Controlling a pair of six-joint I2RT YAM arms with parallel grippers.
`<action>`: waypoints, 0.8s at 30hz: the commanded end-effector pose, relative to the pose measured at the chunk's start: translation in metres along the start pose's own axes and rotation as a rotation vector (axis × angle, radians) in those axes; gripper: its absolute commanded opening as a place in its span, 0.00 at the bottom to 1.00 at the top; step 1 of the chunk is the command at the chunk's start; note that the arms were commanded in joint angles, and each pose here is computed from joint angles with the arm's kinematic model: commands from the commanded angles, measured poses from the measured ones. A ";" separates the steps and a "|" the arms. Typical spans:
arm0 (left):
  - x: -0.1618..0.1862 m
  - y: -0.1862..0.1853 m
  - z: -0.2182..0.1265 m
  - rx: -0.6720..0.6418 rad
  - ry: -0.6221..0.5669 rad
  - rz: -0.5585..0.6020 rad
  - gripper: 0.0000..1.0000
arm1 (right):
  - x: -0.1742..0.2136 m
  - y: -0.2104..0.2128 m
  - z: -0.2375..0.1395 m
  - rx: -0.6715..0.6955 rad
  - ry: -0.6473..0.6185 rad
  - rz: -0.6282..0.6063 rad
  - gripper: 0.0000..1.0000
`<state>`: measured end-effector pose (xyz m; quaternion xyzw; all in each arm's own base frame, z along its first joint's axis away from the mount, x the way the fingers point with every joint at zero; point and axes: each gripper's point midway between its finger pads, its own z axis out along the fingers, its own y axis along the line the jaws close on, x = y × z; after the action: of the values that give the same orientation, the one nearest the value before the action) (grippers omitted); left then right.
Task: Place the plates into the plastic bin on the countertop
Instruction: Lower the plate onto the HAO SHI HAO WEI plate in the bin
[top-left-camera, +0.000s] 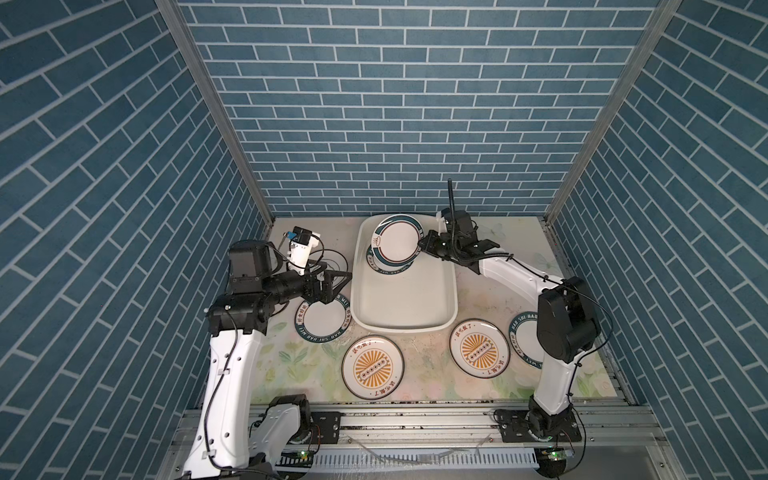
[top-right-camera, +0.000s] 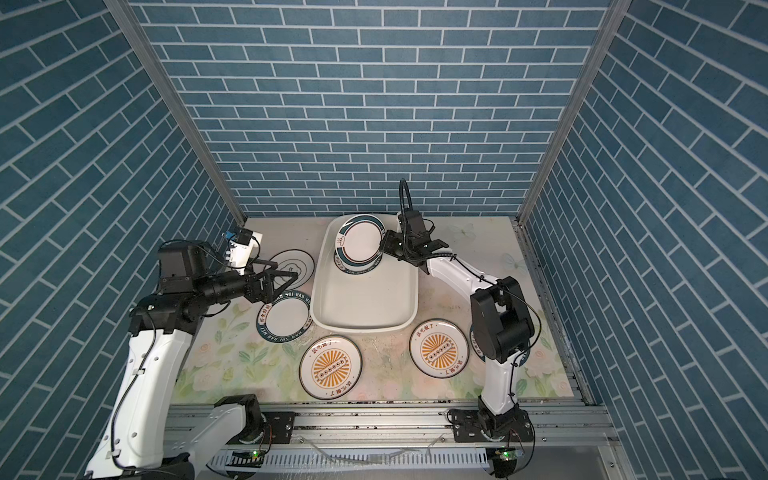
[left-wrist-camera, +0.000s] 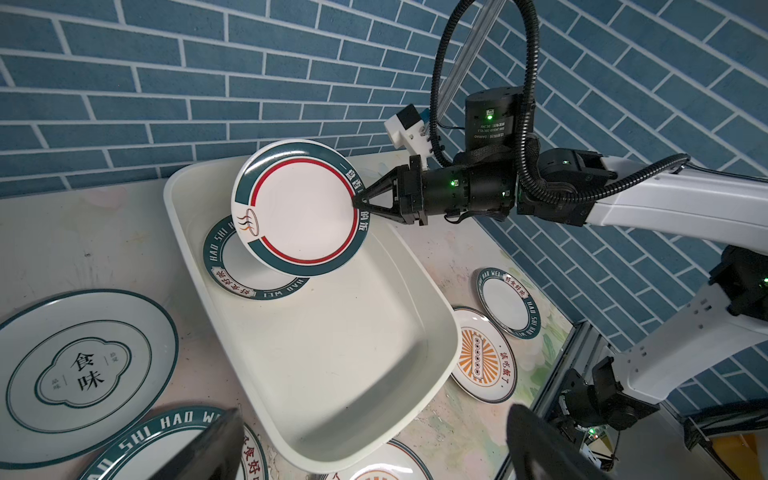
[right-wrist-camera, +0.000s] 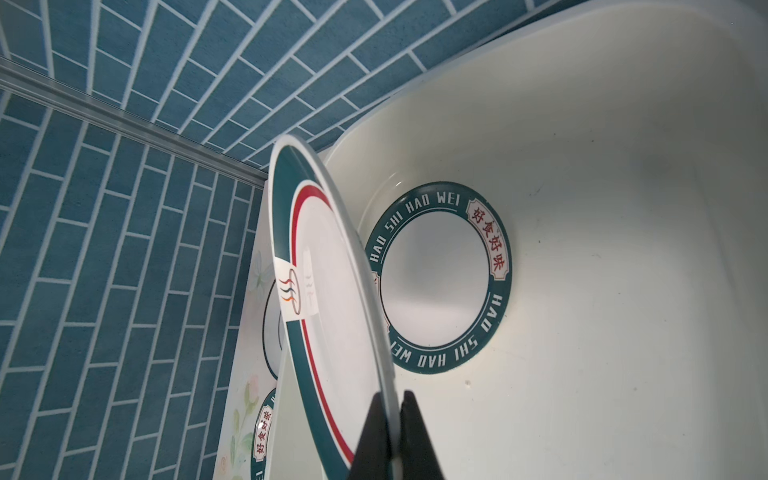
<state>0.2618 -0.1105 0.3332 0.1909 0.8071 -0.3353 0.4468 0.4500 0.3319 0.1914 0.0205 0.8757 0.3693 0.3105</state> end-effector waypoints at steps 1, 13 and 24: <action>-0.004 -0.004 -0.003 0.018 -0.018 0.002 1.00 | -0.019 0.017 0.003 -0.034 -0.044 -0.003 0.01; -0.001 -0.005 0.000 0.037 -0.017 -0.010 1.00 | -0.014 0.002 0.023 -0.007 -0.043 0.023 0.01; 0.001 -0.006 0.002 0.054 -0.018 -0.019 1.00 | -0.011 -0.015 0.037 0.033 -0.053 0.048 0.02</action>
<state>0.2601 -0.1152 0.3331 0.1907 0.8007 -0.3569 0.4417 0.4722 0.3374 0.1567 0.0421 0.8861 0.3474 0.3038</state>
